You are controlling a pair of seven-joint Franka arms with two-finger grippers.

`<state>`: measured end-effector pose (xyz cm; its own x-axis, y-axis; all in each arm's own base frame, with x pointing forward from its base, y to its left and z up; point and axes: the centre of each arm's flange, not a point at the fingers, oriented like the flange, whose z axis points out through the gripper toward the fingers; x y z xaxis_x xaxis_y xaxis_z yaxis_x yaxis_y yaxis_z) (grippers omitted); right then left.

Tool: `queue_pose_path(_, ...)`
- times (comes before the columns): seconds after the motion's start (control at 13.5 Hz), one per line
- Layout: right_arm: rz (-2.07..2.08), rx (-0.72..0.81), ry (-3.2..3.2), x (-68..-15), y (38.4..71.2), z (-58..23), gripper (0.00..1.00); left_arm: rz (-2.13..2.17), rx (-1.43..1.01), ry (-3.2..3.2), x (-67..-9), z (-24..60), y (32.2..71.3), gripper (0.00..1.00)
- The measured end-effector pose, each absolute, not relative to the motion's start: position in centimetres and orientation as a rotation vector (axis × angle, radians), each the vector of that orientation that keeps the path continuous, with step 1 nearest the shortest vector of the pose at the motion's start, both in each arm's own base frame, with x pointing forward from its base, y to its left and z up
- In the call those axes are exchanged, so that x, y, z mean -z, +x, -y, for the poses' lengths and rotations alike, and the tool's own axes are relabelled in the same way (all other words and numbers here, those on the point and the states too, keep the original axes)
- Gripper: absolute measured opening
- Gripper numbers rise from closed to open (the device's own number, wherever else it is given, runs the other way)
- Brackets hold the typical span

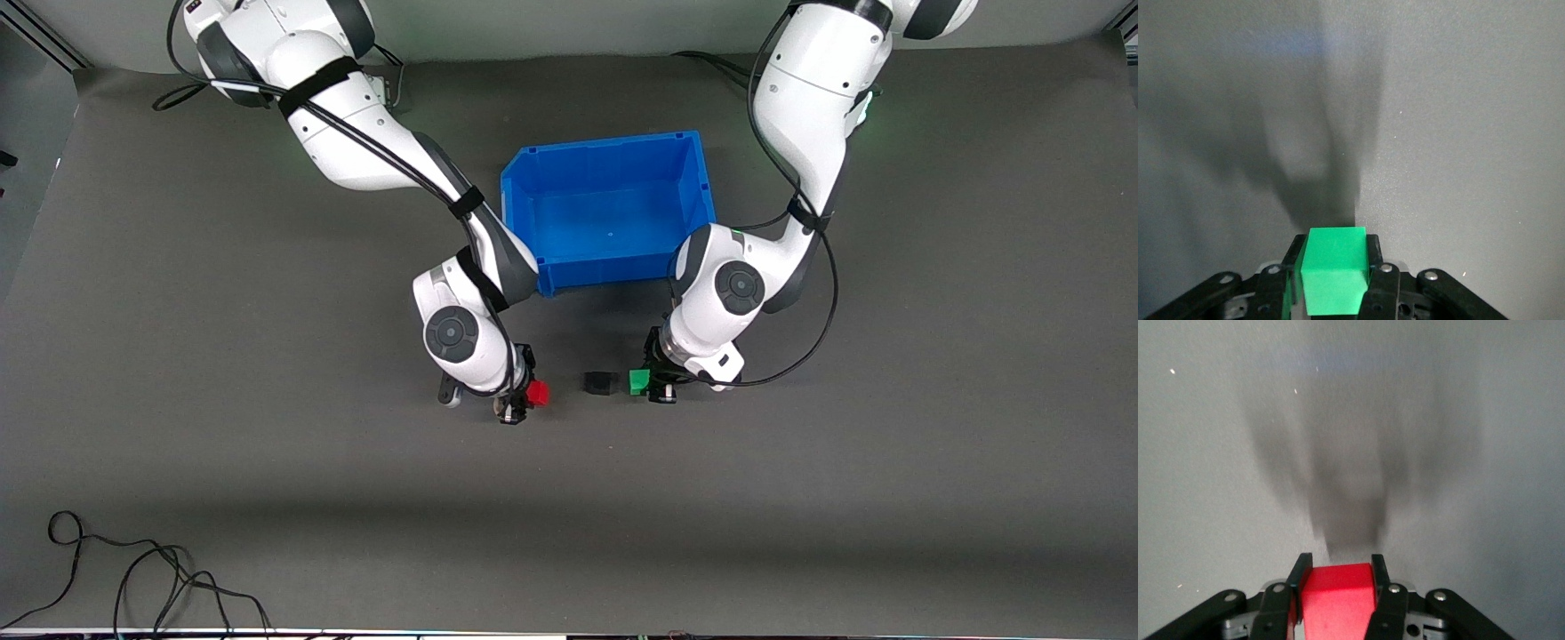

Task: Attach green and red cubes to black cube
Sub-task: 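Press the red and green cubes against the black cube's sides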

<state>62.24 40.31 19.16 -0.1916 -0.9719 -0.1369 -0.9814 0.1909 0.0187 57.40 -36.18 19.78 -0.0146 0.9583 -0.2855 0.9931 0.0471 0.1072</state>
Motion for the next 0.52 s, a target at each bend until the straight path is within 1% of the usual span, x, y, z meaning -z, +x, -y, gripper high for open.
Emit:
queue_pose_path(0.37,-2.411,-0.116,-1.907,-18.0,62.9,-43.2,0.4,-2.045,0.165,1.985,-19.0,36.4,57.3,0.37)
queue_pose_path(0.52,-2.413,-0.119,-1.909,-18.0,62.6,-44.2,0.4,-2.04,0.165,1.992,-18.8,36.7,57.0,0.37)
